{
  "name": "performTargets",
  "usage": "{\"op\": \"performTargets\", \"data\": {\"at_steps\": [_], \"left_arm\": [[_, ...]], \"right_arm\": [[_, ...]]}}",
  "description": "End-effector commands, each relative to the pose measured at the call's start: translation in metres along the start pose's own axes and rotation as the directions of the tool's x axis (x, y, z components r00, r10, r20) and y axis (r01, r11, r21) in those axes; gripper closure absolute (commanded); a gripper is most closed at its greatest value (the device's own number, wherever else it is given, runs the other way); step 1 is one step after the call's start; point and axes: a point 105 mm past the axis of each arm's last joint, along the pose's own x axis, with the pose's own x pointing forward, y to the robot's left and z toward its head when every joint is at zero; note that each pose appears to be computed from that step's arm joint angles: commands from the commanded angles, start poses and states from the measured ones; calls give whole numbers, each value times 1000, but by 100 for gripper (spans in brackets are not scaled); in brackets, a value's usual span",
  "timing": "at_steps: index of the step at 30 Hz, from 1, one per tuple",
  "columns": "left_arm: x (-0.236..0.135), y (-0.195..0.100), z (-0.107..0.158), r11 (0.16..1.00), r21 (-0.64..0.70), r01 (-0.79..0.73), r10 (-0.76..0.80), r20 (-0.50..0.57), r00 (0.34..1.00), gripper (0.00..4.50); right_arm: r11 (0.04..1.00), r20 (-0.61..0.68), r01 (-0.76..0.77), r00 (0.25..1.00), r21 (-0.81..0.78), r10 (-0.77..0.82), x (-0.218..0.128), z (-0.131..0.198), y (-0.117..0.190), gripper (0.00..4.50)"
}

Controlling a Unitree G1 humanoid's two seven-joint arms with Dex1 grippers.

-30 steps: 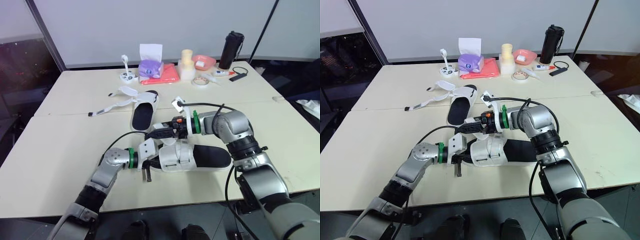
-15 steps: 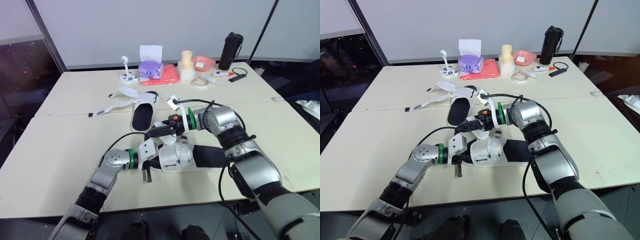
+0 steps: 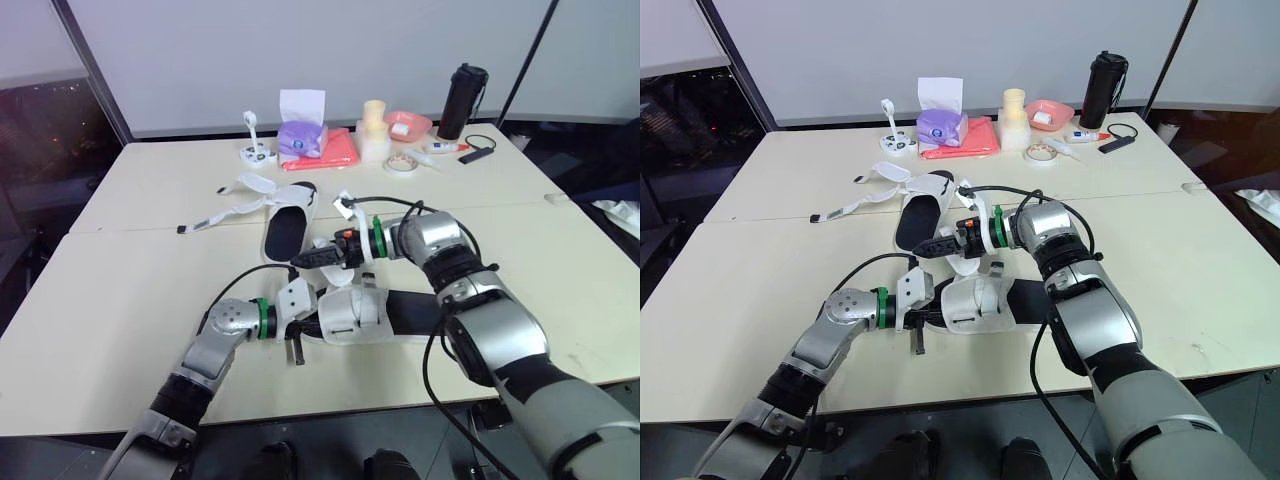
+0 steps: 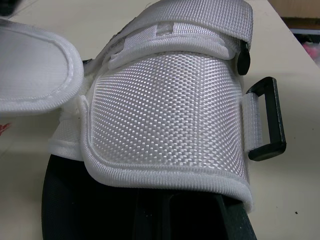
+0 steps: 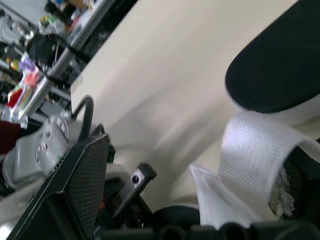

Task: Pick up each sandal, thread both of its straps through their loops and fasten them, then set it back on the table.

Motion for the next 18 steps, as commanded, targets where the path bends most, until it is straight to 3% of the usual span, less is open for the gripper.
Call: {"op": "performTargets", "data": {"at_steps": [1,18], "left_arm": [[7,-20,-34,995,-83,51,-61,-112,992,450],[9,-22,-33,995,-82,64,-73,-109,991,450]], "right_arm": [[999,67,-20,998,-41,22,0,25,11,5],[999,151,-18,988,-31,22,-10,45,14,5]]}}
